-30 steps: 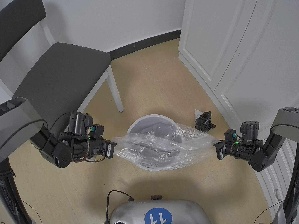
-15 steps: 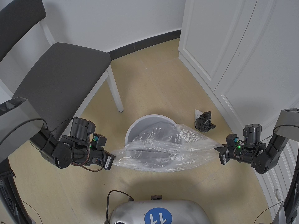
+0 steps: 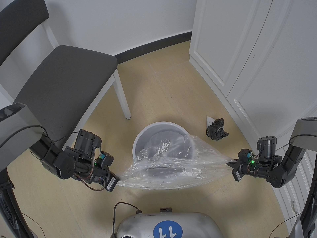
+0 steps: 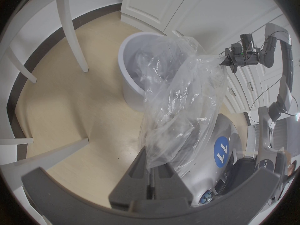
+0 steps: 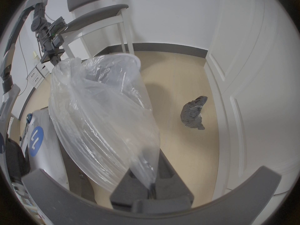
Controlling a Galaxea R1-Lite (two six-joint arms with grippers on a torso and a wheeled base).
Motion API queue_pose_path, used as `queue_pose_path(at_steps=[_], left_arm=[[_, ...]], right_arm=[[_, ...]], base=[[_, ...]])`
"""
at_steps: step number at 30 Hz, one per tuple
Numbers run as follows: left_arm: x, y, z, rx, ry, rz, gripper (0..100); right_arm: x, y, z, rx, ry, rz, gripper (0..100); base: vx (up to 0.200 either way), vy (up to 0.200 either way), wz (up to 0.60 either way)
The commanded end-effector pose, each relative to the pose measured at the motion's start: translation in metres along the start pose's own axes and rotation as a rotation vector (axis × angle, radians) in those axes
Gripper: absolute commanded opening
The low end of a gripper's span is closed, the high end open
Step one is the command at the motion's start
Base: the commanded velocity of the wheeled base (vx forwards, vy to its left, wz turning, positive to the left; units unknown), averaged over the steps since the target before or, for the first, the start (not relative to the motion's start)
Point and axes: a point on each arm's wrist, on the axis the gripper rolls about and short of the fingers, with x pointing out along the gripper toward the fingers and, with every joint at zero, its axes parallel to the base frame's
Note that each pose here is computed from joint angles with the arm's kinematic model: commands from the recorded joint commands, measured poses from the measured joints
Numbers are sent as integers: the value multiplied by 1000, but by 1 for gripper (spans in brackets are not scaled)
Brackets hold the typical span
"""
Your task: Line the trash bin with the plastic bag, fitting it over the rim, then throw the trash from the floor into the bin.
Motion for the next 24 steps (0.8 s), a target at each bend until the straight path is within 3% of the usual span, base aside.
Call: queue_pose_path(at_steps=[1,10,11,14,17,24], left_arm=[[4,-5,-3,13,22,-17,0],[-1,-1,2,5,-9,0,0],[-6,12,6,-15,-49,38,0],[-5,22,15,-41,-129,87,0],[-7,33,26,-138,-252,162,0],[-12,47,35,-185,-329,216,0]], right_arm=[[4,8,-5,-10,22,29,0],[-1,6,1,-17,-5,14,0],[-4,2,7,-13,-31,-5,0],[-1,-5,14,4,-59,-35,0],[4,-11,22,81,-119,-65,0],[17,-17,32,178,-237,-101,0]], base=[[0,0,0],[0,0,0],[0,0,0],[0,0,0],[0,0,0],[0,0,0]])
